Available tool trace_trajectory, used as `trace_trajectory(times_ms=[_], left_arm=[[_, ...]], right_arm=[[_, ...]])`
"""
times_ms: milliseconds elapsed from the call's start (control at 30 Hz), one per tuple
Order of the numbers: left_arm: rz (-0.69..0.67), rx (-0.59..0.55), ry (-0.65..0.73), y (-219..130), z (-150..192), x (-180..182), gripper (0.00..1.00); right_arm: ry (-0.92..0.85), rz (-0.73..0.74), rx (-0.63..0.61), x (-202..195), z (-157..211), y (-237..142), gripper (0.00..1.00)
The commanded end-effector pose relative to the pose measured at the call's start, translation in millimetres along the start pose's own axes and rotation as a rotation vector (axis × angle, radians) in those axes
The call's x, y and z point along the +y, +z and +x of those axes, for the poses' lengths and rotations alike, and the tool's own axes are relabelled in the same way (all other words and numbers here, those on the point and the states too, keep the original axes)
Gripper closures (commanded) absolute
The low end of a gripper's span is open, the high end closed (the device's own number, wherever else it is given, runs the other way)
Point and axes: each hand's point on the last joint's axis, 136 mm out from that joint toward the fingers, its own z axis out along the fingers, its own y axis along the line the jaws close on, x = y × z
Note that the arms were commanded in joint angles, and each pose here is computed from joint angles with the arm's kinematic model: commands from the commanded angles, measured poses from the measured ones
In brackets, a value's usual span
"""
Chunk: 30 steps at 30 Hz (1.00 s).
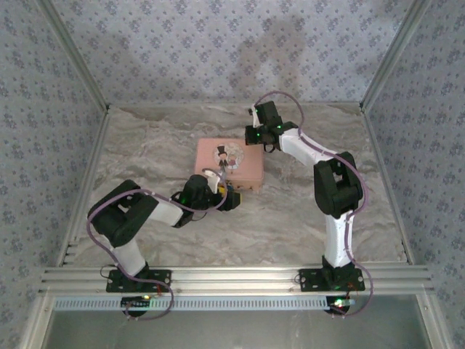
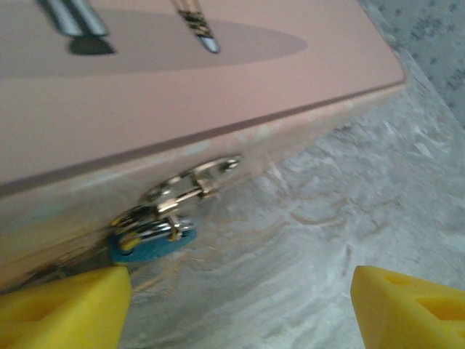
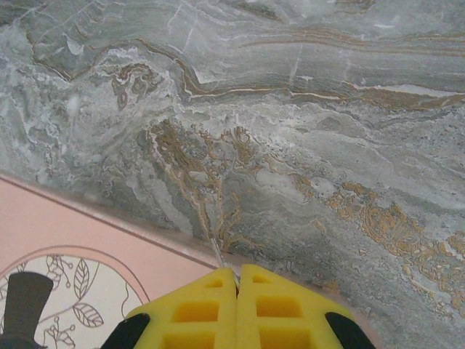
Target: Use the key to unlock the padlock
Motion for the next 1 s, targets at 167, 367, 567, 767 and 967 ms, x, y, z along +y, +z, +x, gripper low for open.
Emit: trace_trajectory(times_ms=[167, 367, 567, 767, 967], left_arm=[[-0.166, -0.085, 0.066, -12, -15, 17, 0.14], [-0.167, -0.066, 0.112, 0, -14, 12, 0.11], [-0.068, -0.049, 0.121, 16, -18, -7, 0.14], [0.056, -0.019, 0.134, 23, -19, -31, 0.2], [0.124, -0.02, 0.102, 24, -22, -39, 0.21]], right_arm=[[-0.028, 0.021, 0.021, -2, 7, 2, 1.0], [-0.028, 0.021, 0.027, -2, 10, 4, 1.0], [-0.028, 0.023, 0.041, -4, 17, 8, 1.0], [-0.028, 0.026, 0.055, -6, 22, 12, 1.0], [-0.031, 0.029, 0.069, -8, 28, 14, 1.0]])
